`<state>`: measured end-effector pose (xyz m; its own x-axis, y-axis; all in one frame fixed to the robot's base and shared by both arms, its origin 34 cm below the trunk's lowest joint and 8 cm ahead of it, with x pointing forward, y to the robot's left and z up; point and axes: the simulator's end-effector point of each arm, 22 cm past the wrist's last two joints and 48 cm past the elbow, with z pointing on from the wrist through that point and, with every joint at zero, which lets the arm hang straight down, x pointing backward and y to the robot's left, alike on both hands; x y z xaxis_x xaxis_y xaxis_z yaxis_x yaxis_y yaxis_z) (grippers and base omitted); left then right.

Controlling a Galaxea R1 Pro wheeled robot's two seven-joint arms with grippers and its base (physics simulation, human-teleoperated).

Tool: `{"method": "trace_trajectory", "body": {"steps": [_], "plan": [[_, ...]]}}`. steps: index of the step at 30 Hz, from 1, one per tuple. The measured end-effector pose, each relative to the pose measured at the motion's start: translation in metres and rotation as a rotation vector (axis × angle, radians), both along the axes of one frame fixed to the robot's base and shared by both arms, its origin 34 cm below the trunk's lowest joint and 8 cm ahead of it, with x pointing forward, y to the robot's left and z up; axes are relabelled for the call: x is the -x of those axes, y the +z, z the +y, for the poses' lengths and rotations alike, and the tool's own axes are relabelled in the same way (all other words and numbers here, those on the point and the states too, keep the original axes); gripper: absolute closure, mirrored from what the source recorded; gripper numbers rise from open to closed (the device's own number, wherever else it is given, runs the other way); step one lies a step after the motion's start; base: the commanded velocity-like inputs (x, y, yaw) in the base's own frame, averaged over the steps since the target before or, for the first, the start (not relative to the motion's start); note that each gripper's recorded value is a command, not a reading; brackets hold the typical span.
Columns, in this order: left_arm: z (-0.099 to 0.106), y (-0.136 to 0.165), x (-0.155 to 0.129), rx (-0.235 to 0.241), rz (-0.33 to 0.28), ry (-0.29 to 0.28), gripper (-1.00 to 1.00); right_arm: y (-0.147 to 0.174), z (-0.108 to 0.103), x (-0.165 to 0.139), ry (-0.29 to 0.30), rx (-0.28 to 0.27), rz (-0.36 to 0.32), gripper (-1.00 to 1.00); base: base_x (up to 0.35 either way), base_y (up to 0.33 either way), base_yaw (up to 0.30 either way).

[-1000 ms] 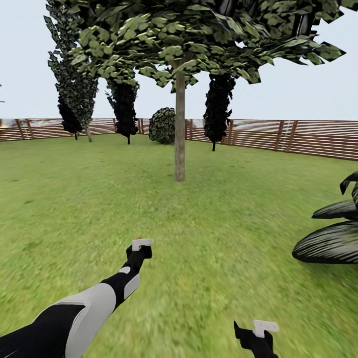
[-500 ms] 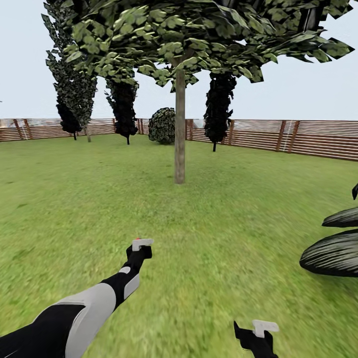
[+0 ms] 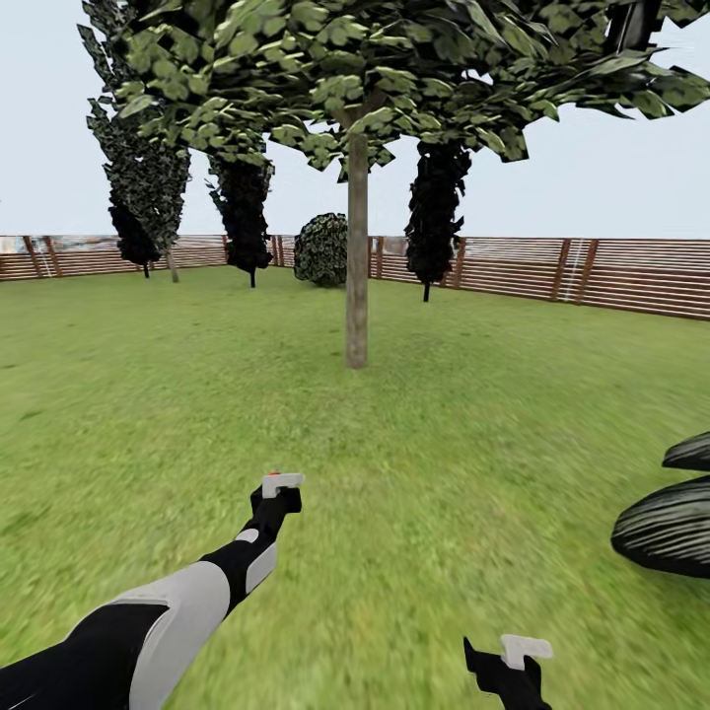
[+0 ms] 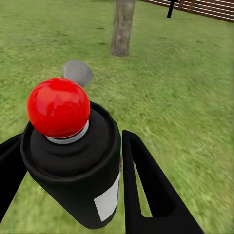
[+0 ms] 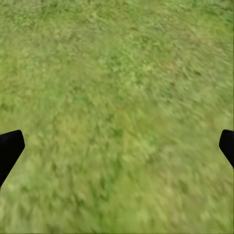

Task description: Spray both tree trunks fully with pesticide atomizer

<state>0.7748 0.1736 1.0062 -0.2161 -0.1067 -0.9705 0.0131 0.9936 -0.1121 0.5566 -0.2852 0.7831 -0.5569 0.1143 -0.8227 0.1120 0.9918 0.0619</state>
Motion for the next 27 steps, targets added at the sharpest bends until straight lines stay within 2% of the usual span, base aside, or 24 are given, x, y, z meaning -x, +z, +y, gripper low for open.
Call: {"method": "trace_trajectory", "body": {"steps": [27], "plan": [[0.0000, -0.0002, 0.0001, 0.000, 0.001, 0.000, 1.00, 0.0000, -0.0001, 0.0000, 0.000, 0.001, 0.000, -1.00, 0.350, 0.000, 0.000]]}}
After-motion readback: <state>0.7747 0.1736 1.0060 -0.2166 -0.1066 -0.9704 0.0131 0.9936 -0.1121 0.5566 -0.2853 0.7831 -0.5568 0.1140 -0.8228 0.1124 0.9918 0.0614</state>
